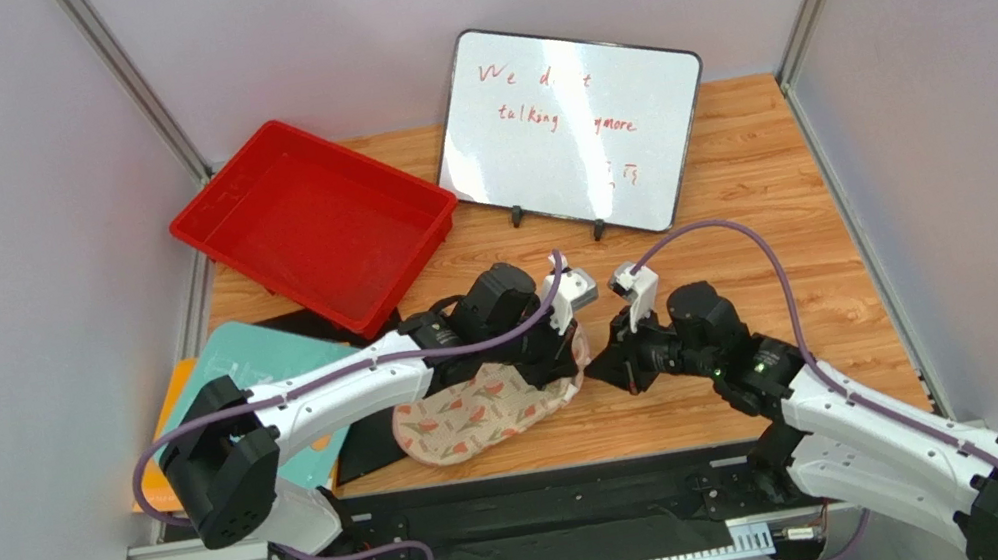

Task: Unzip the laundry bag and remove the bra
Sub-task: Unzip the laundry bag at the center of the board.

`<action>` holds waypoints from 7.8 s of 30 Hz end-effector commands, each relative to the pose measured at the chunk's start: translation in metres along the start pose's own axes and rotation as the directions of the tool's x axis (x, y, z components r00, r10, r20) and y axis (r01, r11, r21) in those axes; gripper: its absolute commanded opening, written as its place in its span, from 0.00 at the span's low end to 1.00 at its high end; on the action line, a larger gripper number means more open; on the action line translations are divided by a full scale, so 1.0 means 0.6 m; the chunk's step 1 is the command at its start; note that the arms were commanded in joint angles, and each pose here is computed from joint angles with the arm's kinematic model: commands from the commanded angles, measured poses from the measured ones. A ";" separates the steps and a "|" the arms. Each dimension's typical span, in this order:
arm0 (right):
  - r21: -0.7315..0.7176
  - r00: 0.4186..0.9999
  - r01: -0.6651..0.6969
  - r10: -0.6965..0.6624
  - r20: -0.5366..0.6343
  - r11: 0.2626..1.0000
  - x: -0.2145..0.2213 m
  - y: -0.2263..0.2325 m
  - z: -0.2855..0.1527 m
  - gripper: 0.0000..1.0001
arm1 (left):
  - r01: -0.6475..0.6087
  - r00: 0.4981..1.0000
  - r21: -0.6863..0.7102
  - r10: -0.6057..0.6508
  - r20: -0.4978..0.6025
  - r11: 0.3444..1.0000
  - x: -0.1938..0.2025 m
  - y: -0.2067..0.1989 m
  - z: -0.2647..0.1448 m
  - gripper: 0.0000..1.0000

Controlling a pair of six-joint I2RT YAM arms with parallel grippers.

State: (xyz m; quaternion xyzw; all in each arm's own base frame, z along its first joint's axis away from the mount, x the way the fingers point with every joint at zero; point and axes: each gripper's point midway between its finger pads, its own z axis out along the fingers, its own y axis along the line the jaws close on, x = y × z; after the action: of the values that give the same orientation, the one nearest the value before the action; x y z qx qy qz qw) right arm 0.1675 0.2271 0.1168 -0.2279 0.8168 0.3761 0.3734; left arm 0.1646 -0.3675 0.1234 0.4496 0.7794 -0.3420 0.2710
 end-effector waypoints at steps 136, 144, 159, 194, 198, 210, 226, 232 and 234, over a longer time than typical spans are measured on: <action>0.324 0.943 -0.301 0.330 -0.036 0.897 0.089 -0.058 -0.003 0.00 | -0.118 0.990 -0.138 0.128 0.066 0.983 0.067 0.012 0.084 0.00; 0.372 0.949 -0.283 0.315 -0.025 0.884 0.080 -0.080 -0.018 0.00 | -0.117 0.991 -0.143 0.124 0.046 0.983 0.089 0.015 0.070 0.00; 0.331 0.957 -0.251 0.285 -0.058 0.910 0.067 -0.076 -0.020 0.00 | -0.137 0.989 -0.100 0.142 0.045 0.985 0.104 0.001 0.052 0.00; 0.092 0.965 -0.214 0.225 -0.133 0.973 0.069 0.018 -0.001 0.00 | -0.102 0.991 -0.177 0.116 0.070 0.979 0.072 0.010 0.073 0.06; 0.174 0.962 -0.212 0.237 -0.136 0.962 0.077 -0.005 -0.008 0.00 | -0.095 0.992 -0.195 0.108 0.058 0.976 0.084 0.017 0.068 0.00; 0.290 0.959 -0.228 0.266 -0.099 0.929 0.072 -0.050 -0.017 0.00 | -0.094 0.995 -0.246 0.099 0.009 0.965 0.130 0.034 0.039 0.00; 0.215 0.958 -0.230 0.259 -0.119 0.949 0.060 -0.032 -0.007 0.00 | -0.080 0.995 -0.264 0.091 0.029 0.961 0.135 0.032 -0.004 0.44; 0.147 0.958 -0.240 0.259 -0.126 0.960 0.062 -0.015 0.001 0.00 | -0.110 0.984 -0.214 0.137 0.113 0.970 0.083 -0.001 -0.020 0.65; 0.129 0.959 -0.241 0.256 -0.124 0.962 0.061 -0.011 0.003 0.00 | -0.113 0.979 -0.197 0.142 0.143 0.974 0.066 -0.012 -0.022 0.65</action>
State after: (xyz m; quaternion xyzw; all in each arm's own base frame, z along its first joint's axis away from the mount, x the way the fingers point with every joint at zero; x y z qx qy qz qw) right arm 0.1464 0.2071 0.0710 -0.1120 0.9037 0.3190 0.2627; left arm 0.1404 -0.3182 0.0630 0.4428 0.7858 -0.2399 0.3590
